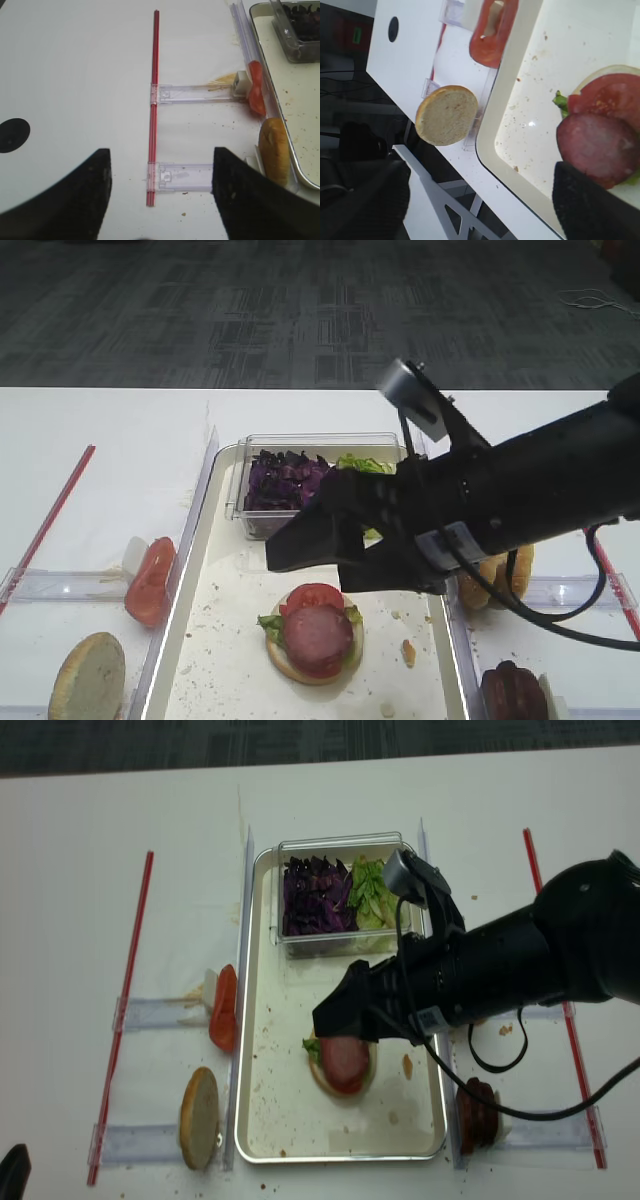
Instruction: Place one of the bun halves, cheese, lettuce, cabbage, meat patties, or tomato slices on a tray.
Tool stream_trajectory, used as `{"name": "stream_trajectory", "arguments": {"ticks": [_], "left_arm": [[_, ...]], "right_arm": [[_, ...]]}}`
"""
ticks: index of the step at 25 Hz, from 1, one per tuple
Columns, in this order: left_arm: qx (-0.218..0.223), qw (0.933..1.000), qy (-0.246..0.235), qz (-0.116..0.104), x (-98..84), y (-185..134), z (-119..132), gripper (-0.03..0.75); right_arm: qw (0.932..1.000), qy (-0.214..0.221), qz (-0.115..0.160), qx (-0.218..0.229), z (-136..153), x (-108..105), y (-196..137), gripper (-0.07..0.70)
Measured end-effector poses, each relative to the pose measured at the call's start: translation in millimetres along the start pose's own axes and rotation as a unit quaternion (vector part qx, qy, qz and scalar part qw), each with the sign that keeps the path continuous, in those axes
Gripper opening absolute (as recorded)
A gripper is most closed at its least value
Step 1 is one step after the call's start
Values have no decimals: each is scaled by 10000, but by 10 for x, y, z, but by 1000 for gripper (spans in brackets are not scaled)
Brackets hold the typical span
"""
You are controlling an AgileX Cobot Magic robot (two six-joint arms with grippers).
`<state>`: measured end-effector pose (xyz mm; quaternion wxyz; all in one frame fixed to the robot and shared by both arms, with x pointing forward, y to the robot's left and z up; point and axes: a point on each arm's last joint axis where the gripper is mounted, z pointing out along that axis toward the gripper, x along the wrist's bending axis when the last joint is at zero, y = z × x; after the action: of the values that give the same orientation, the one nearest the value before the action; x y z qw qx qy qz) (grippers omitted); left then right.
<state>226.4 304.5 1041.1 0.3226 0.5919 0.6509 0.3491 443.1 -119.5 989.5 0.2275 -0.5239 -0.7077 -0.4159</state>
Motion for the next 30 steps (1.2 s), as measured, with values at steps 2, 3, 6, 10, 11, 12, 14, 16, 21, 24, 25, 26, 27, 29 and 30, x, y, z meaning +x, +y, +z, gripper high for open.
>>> {"name": "stream_trajectory", "arguments": {"ticks": [2,3,6,10,11,12,14,16,21,24,25,26,27,29,30], "left_arm": [[0,10000,0,0,0,0,0,438],[0,10000,0,0,0,0,0,438],[0,10000,0,0,0,0,0,438],[0,10000,0,0,0,0,0,438],[0,10000,0,0,0,0,0,438],[0,10000,0,0,0,0,0,438],[0,10000,0,0,0,0,0,438],[0,10000,0,0,0,0,0,438],[0,10000,0,0,0,0,0,438],[0,10000,0,0,0,0,0,438],[0,10000,0,0,0,0,0,438],[0,10000,0,0,0,0,0,438],[0,10000,0,0,0,0,0,438],[0,10000,0,0,0,0,0,438],[0,10000,0,0,0,0,0,438]], "right_arm": [[9999,75,-98,-76,-65,72,-3,613],[9997,126,-154,-123,-105,116,-7,613],[9992,230,-238,-245,-195,211,-14,613],[9981,333,-376,-359,-307,322,-38,613],[9978,357,-405,-381,-329,343,-44,613],[9974,386,-445,-409,-352,367,-49,613],[9969,426,-495,-440,-383,398,-58,613],[9966,451,-516,-448,-396,413,-64,613],[9966,478,-542,-387,-396,418,-75,613],[9966,465,-585,-340,-395,415,-84,613],[9966,410,-653,-294,-393,405,-92,613],[9963,329,-756,-225,-391,391,-105,613],[9960,244,-846,-152,-390,375,-117,613],[9955,-49,-943,47,-387,319,-150,613],[9942,-227,-1039,152,-388,285,-166,613]]}}
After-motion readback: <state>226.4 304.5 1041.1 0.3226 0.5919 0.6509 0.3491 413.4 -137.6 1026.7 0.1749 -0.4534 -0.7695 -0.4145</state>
